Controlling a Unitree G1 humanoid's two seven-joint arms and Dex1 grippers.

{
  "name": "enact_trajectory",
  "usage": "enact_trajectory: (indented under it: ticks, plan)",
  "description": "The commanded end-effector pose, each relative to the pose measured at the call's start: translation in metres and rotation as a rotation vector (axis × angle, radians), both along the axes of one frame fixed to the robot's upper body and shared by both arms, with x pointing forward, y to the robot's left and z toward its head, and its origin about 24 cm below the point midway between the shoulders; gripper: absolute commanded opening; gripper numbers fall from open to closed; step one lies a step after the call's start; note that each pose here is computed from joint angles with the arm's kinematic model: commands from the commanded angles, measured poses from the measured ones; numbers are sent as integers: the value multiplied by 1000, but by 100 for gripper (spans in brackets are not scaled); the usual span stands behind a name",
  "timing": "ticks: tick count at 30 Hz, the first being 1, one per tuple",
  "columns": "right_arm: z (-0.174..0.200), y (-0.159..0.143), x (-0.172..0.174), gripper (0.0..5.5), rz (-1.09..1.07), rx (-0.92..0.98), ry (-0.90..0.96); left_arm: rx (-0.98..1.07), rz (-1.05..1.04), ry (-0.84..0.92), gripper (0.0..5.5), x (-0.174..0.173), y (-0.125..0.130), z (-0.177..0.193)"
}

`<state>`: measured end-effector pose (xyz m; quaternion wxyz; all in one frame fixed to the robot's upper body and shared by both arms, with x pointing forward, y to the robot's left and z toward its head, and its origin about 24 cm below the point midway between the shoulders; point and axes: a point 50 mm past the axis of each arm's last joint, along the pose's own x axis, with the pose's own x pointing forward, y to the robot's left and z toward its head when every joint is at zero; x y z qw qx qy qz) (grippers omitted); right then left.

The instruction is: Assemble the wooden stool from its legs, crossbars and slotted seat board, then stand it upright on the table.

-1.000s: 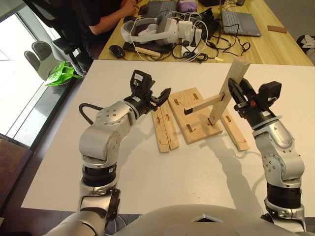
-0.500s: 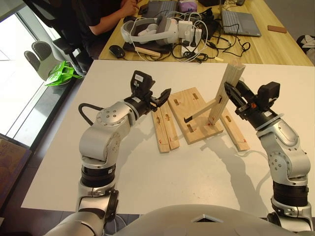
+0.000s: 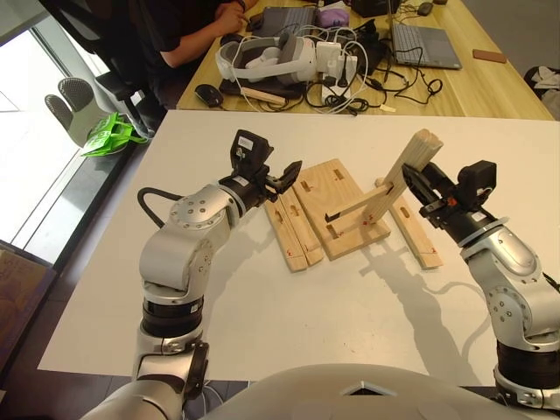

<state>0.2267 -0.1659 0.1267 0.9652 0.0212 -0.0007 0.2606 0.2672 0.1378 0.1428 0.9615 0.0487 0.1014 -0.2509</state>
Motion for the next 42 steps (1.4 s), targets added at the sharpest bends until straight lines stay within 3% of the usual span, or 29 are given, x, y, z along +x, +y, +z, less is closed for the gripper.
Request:
enact_trajectory:
  ticks: [1,5,10,16,20,24,28,32,34,39,42]
  plan:
    - [-20,10,-6,98,38,-48,161,10,-5,-13,325,0,1,3]
    - [-23,7,-6,98,-7,-48,171,13,-9,-11,325,0,2,3]
    - [-13,3,1,212,-66,-4,117,11,-5,-10,325,-1,1,2]
    - [14,6,9,217,-77,88,-5,10,6,-9,325,-2,3,1]
    - [57,-7,20,217,-172,201,-219,11,26,-6,325,-3,6,-1]
    - [102,-27,27,217,-251,326,-403,100,83,51,325,-8,29,-14]
    - [122,-53,34,217,-358,450,-456,281,111,182,325,-16,62,-33]
    - [94,-81,34,217,-407,478,-289,422,92,305,325,-29,83,-46]
    - [63,-100,21,217,-330,353,-122,451,92,356,325,-38,88,-52]
    - [29,-125,-33,217,49,215,278,366,134,429,325,-53,84,-62]
    - [28,-116,-58,217,243,245,421,236,175,454,325,-54,77,-63]
